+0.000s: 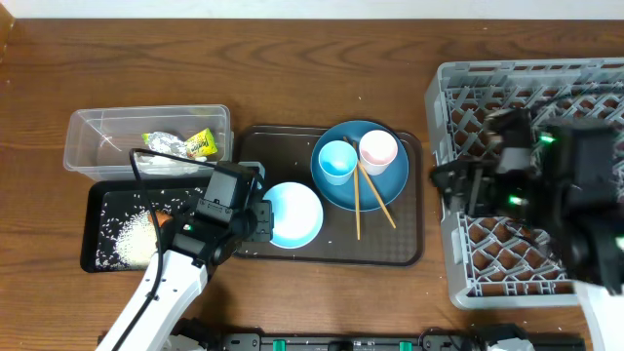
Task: Sort waste into correct bins and load items into the dishwasher rack
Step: 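Move the right gripper from the rack toward the held bowl, then grasp the opposite rim of the bowl with the right gripper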
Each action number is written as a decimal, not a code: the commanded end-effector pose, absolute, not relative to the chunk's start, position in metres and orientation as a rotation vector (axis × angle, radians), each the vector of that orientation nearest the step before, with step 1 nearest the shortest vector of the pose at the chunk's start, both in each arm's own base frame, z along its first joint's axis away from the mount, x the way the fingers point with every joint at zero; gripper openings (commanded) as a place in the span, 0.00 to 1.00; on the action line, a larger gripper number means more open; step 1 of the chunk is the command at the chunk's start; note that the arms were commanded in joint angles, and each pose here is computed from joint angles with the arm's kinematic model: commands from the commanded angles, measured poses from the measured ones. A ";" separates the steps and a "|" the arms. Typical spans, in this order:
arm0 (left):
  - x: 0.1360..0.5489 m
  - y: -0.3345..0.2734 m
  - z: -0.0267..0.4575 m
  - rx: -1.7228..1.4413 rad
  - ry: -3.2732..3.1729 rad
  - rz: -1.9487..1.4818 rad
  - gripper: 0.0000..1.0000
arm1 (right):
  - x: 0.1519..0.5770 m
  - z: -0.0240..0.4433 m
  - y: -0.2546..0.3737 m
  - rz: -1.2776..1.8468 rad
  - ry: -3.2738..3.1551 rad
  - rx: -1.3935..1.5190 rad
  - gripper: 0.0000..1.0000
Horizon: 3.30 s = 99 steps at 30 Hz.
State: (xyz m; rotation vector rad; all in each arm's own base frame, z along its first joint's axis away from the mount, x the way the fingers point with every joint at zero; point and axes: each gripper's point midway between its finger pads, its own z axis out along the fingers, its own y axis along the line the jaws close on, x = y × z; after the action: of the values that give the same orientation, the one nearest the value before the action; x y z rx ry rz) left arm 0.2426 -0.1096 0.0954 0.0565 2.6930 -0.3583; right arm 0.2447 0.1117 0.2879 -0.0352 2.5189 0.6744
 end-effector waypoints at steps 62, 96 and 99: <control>0.243 -0.111 0.099 0.080 2.681 -0.378 0.06 | 0.244 0.112 0.290 0.102 2.752 -0.432 0.26; 0.243 -0.111 0.099 0.080 2.681 -0.378 0.06 | 0.251 0.099 0.299 0.163 2.702 -0.418 0.11; 0.243 -0.111 0.099 0.080 2.681 -0.378 0.06 | 0.252 0.100 0.301 0.169 2.694 -0.429 0.11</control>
State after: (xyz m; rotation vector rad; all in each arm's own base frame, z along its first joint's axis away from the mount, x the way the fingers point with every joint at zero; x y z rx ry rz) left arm 0.2399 -0.1124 0.0949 0.0691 2.7017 -0.3824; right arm 0.2514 0.2993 0.1017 -0.4112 2.7018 0.1777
